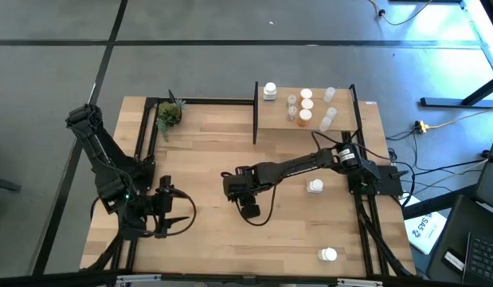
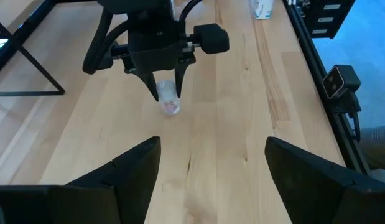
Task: Pick and place medicine bottles onto shelf by color
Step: Put the green transparent pill bottle on the shelf aligned with the other green transparent pill bottle
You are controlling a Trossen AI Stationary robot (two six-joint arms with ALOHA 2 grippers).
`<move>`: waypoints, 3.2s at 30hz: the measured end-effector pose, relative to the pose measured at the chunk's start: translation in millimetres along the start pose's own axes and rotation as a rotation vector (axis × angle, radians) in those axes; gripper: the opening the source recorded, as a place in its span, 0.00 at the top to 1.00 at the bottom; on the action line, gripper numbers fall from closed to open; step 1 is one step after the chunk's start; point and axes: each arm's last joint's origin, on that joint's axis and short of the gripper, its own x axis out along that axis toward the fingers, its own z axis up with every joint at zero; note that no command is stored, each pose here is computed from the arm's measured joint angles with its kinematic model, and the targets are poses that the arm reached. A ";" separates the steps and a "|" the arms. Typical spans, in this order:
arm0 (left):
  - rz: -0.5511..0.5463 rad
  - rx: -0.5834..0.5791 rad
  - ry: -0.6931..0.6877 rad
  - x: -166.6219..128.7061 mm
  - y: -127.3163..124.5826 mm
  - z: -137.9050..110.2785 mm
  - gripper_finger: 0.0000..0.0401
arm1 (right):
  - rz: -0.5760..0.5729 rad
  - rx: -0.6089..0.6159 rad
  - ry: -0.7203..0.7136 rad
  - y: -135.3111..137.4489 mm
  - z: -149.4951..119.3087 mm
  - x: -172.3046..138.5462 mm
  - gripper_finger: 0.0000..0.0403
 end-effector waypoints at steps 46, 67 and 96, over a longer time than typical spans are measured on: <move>0.092 0.025 -0.020 7.5 8.9 4.1 0.29 | -0.226 0.097 -0.033 2.7 -2.1 -222.4 0.62; 0.126 0.047 -0.003 15.1 15.9 8.5 0.29 | -0.282 0.278 -0.086 -32.3 -26.6 -265.3 0.62; 0.137 0.039 -0.002 16.8 17.7 9.5 0.29 | -0.413 0.813 -0.117 -131.8 -113.9 -223.0 0.62</move>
